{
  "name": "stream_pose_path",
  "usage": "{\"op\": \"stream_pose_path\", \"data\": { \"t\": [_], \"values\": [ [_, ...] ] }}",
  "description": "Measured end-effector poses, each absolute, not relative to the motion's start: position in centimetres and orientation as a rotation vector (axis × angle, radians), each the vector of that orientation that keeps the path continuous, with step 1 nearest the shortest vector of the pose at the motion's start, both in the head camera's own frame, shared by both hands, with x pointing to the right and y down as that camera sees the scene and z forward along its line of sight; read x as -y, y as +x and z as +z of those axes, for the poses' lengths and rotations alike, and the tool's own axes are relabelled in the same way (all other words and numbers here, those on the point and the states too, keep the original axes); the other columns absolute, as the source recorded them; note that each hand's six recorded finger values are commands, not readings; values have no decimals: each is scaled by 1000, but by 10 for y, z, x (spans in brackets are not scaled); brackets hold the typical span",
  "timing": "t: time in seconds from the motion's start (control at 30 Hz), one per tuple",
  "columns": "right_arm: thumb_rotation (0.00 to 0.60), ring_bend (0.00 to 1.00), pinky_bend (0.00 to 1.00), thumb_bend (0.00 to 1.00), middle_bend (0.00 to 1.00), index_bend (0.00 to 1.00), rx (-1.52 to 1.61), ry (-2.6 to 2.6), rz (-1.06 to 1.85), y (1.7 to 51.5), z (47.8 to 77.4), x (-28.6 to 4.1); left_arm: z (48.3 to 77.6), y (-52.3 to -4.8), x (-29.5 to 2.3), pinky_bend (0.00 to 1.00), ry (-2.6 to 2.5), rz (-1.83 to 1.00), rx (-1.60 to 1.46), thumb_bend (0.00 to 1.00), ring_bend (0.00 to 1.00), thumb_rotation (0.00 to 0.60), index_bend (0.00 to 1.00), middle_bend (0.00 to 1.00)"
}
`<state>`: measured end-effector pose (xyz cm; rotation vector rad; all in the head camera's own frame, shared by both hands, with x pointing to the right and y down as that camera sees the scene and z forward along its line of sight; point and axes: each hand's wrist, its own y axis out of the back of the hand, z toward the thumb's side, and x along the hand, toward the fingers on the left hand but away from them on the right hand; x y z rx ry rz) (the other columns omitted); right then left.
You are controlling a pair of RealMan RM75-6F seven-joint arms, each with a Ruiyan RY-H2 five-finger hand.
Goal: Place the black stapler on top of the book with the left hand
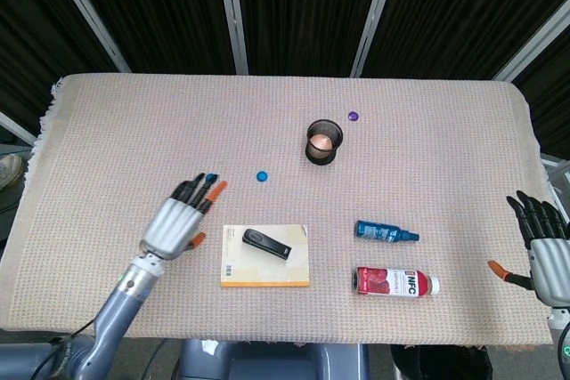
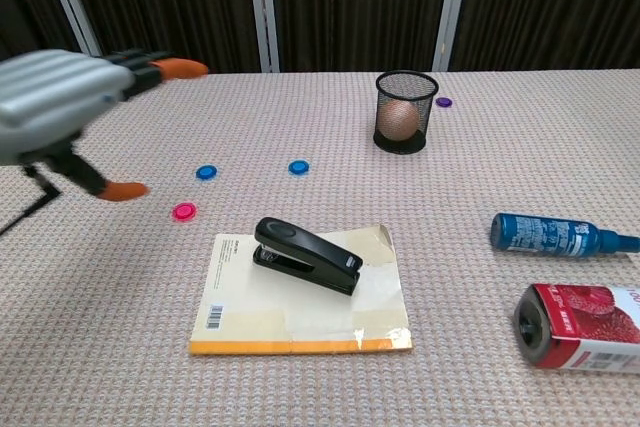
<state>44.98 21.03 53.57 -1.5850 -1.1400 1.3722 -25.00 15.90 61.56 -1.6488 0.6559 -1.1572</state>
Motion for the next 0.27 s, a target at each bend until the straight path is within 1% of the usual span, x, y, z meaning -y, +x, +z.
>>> {"op": "stream_pose_path", "data": {
  "t": [0.1,0.17,0.27],
  "values": [
    [600,0,0,72,0,0,1130,-1572,1382,448,537,-211,598,-307,-178,164,-1542,-1247,-761,206,0,600,0,0],
    [600,0,0,72,0,0,1120,-1564,1393,447,538,-212,588,-333,-193,151,-1519,-1259,-827,206,0,600,0,0],
    [600,0,0,72,0,0,1105,-1556,1419,445,543,-211,582,-366,-208,134,-1515,-1277,-872,209,0,600,0,0]
  ]
}}
